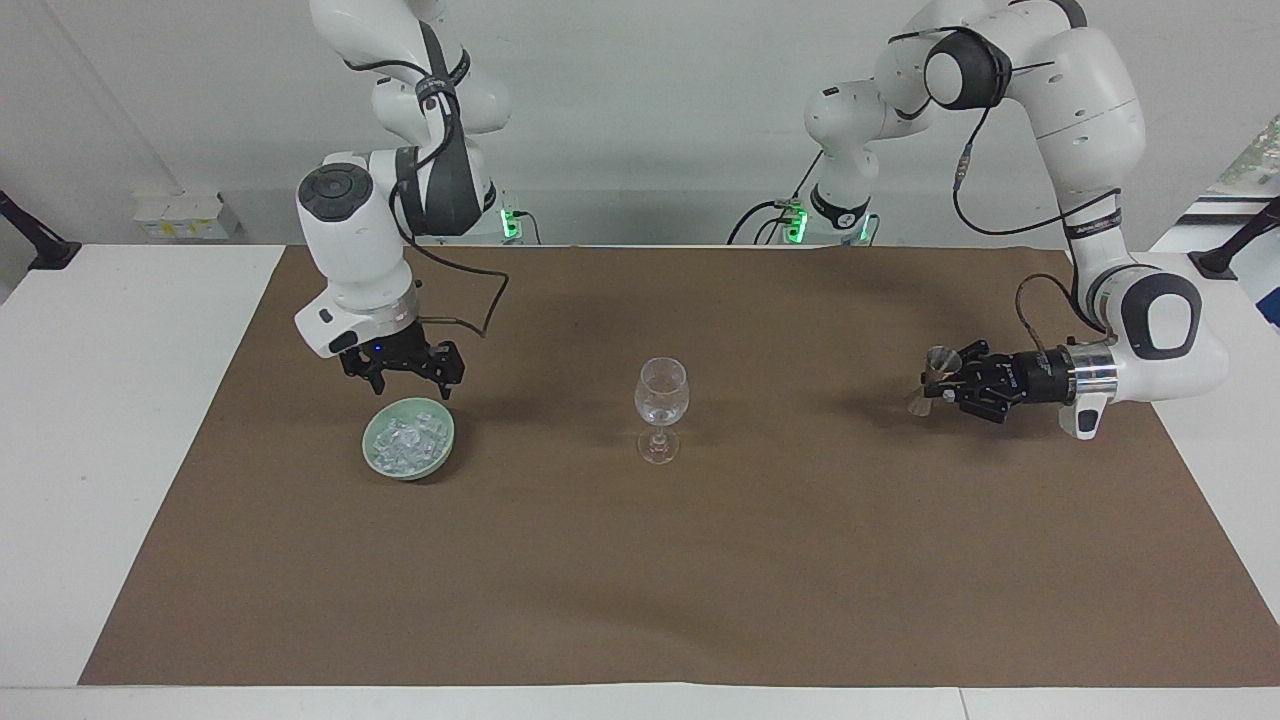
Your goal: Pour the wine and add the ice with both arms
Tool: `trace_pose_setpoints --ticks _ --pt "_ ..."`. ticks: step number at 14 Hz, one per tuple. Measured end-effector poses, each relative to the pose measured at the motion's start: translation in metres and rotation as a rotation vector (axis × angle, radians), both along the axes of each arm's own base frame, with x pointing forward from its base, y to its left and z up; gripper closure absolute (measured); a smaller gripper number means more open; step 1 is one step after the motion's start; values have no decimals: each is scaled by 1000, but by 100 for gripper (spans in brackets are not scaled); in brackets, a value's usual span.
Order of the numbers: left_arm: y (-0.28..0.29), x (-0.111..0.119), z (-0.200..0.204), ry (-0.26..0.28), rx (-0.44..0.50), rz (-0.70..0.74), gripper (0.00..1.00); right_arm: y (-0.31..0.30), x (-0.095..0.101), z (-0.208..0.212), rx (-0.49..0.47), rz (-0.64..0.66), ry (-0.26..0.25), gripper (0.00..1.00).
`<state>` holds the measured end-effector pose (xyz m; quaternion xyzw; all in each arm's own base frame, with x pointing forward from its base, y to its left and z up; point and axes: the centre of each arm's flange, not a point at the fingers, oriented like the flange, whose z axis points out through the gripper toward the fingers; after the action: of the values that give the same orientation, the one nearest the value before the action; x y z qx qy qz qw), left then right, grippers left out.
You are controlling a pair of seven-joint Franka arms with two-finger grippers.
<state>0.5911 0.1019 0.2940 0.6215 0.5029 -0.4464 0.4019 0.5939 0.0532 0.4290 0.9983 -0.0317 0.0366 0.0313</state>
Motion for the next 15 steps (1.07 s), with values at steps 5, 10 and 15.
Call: trace_pose_setpoints --ticks 5,10,15 --pt "3 -1 -27 -23 -31 4 78 -2 7 -23 -63 48 -25 0" --pt "4 -2 -38 -30 -38 1 78 -10 2 -65 -112 98 -39 1" --pt "5 -4 -48 -44 -43 -3 78 -14 -4 -77 -122 106 -35 15"
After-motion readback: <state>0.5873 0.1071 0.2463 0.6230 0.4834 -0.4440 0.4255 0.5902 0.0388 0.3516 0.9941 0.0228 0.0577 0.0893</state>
